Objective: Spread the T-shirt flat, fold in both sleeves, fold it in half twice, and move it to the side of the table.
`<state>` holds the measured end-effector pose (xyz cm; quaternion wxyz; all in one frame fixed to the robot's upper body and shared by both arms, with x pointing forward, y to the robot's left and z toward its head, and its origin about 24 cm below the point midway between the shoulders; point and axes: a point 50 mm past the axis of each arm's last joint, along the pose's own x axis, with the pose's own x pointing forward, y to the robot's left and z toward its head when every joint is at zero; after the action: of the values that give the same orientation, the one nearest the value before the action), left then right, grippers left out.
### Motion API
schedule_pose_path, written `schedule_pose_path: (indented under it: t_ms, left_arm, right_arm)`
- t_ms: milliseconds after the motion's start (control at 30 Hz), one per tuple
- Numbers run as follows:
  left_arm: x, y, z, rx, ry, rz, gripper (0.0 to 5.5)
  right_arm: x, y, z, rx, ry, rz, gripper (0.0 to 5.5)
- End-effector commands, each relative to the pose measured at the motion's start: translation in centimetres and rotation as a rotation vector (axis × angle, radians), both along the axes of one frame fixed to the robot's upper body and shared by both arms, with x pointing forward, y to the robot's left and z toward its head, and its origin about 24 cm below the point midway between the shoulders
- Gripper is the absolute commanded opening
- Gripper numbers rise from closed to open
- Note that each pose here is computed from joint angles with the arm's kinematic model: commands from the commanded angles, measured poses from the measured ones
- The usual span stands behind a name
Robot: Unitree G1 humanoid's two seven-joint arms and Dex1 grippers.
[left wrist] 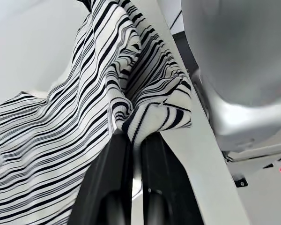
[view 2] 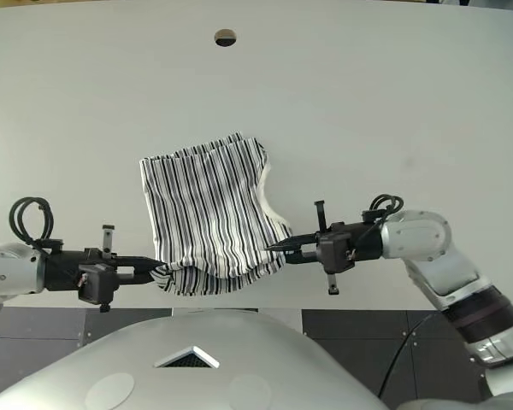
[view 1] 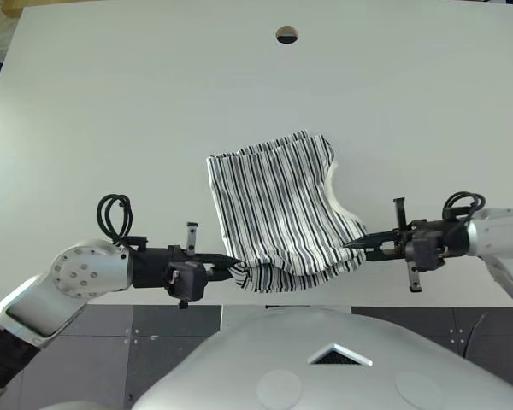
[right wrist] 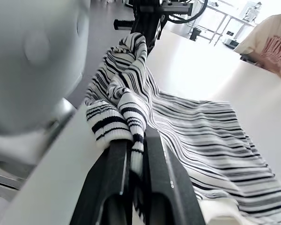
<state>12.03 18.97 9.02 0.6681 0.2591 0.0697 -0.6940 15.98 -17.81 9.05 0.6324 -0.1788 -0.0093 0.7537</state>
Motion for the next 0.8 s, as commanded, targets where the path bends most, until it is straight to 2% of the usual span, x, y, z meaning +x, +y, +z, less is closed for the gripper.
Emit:
schedule_pose_path:
  t_ms: [33,200,467,800]
  left_arm:
    - [-0.1,0.0,0.3,-0.006,0.027,0.018,0.11]
    - [1.1,0.6,1.3,-0.085,0.02,0.116,0.11]
    - [4.3,3.1,0.9,-0.127,-0.054,0.293,0.11]
    - [9.1,4.5,-2.9,-0.069,-0.149,0.48,0.11]
  right_arm:
    - [0.3,0.3,1.2,0.006,-0.004,0.009,0.1]
    - [2.3,1.2,1.3,0.041,-0.111,-0.076,0.1]
    - [6.2,2.4,0.4,0.057,-0.269,-0.252,0.1]
    - [10.3,3.8,-2.1,0.005,-0.347,-0.394,0.1]
